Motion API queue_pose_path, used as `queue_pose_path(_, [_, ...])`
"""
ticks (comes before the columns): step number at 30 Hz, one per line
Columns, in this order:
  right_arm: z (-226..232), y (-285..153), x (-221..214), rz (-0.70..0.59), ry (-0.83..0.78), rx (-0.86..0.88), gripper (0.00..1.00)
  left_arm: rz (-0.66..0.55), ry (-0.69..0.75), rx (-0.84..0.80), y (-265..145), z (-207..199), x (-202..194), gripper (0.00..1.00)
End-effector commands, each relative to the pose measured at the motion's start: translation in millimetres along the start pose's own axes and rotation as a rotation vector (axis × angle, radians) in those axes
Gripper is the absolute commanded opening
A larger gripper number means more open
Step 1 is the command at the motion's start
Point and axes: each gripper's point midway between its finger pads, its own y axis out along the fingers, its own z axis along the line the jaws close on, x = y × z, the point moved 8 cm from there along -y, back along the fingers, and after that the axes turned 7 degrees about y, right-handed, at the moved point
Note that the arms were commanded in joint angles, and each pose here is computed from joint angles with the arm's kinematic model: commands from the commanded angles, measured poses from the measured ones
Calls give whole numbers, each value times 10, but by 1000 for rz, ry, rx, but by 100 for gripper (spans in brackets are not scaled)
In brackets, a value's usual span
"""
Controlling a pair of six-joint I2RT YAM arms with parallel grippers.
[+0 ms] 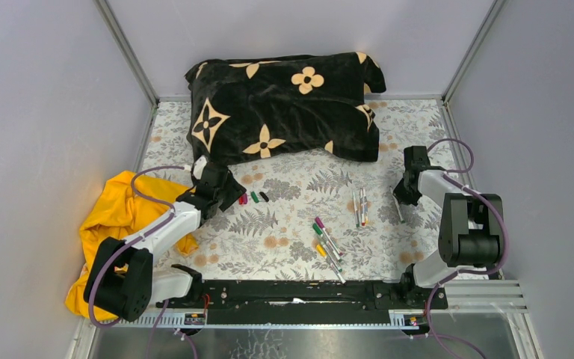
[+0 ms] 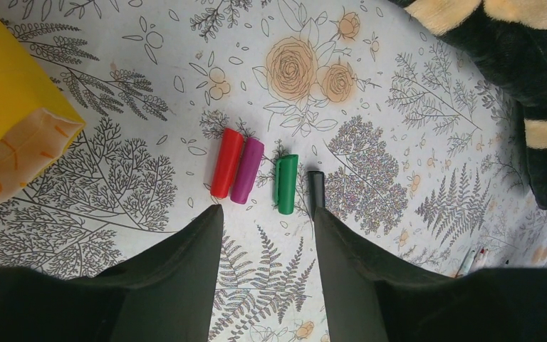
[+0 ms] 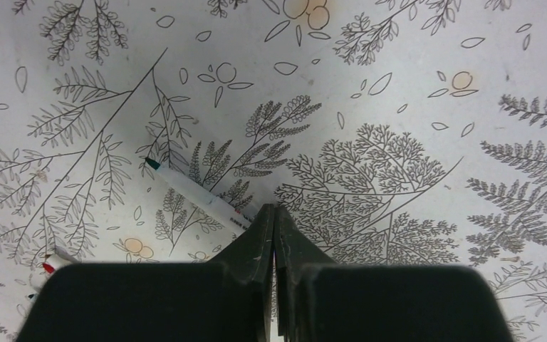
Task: Open the pen caps
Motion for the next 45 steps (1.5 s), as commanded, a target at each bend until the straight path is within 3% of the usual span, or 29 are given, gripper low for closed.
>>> queue_pose_path(1, [9,-37,-121,57,34,60,5,-30,-5,-25,5,-42,63,57])
queue_pose_path(35, [209,-443,-349,-11,-3,108,5,-25,3,-62,-52,-105,65,57])
queue_pose_path(45, [293,-914,-502,-81,-231,212,14,-27,23,-101,-131,-176,115,59])
